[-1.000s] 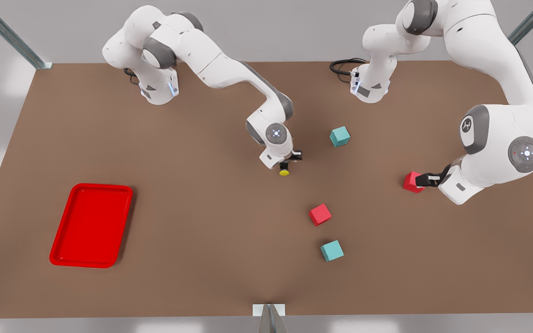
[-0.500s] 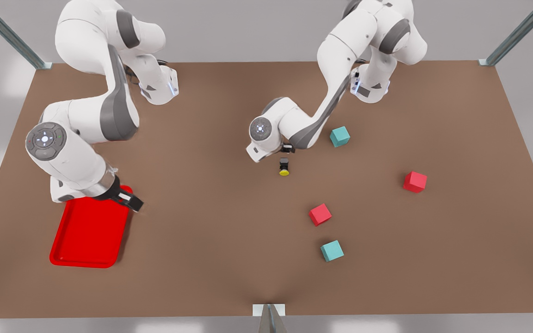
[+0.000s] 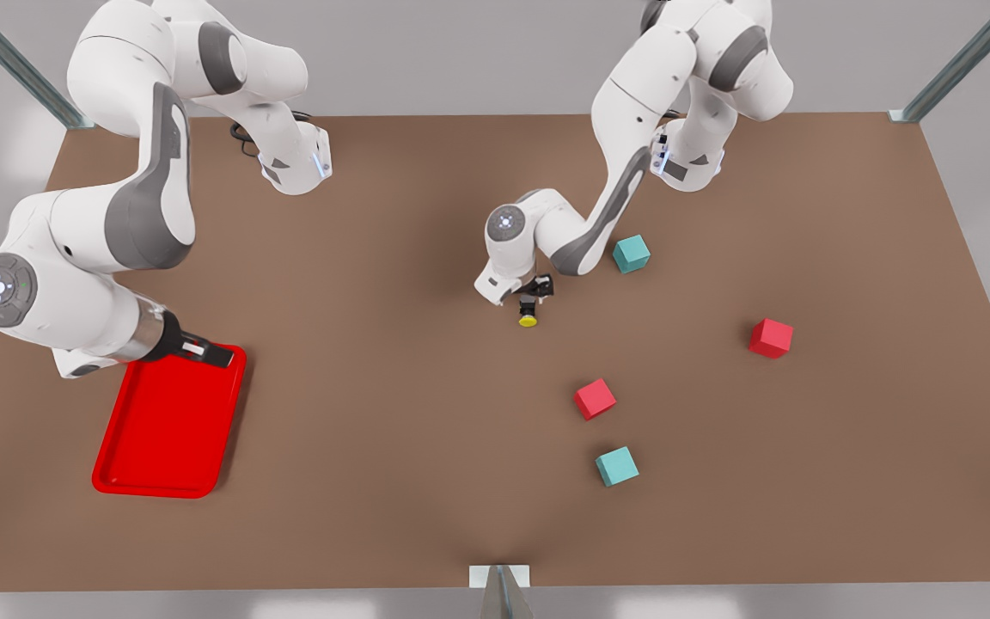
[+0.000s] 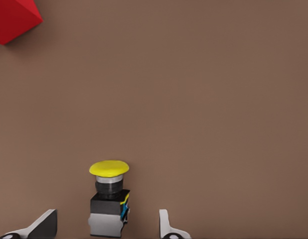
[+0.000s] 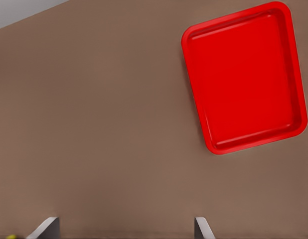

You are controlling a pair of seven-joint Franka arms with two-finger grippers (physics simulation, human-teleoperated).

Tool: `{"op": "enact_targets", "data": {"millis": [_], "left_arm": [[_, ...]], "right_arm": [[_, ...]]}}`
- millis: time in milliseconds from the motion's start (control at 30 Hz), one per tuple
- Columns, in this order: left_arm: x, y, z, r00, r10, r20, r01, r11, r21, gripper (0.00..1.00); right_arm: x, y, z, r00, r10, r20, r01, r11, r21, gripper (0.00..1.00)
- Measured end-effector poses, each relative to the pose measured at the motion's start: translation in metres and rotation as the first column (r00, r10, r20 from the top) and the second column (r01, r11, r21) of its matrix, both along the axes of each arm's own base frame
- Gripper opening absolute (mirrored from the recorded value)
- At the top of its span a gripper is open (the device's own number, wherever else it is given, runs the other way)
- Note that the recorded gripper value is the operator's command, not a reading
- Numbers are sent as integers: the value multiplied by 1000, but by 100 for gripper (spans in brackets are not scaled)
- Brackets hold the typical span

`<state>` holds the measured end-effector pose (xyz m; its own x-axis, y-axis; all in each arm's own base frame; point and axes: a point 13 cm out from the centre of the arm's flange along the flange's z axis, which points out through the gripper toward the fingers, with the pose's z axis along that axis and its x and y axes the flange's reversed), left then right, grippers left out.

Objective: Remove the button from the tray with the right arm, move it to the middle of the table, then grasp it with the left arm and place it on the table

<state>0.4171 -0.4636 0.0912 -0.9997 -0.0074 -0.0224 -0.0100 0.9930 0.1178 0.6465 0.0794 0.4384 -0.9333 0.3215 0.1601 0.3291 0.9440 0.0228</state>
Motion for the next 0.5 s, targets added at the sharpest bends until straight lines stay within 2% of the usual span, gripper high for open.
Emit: {"op": "enact_targets", "data": {"millis": [167,500], "left_arm": [[10,5,-9,1000,-1,9,1,1000,-19,100],[-18,19,-30,990,-123,-73,122,992,-8,100]], "right_arm": [[-3,2,-1,999,37,-10,-37,999,5,100],[-4,-2,0,997,73,-9,-73,997,11,100]]}}
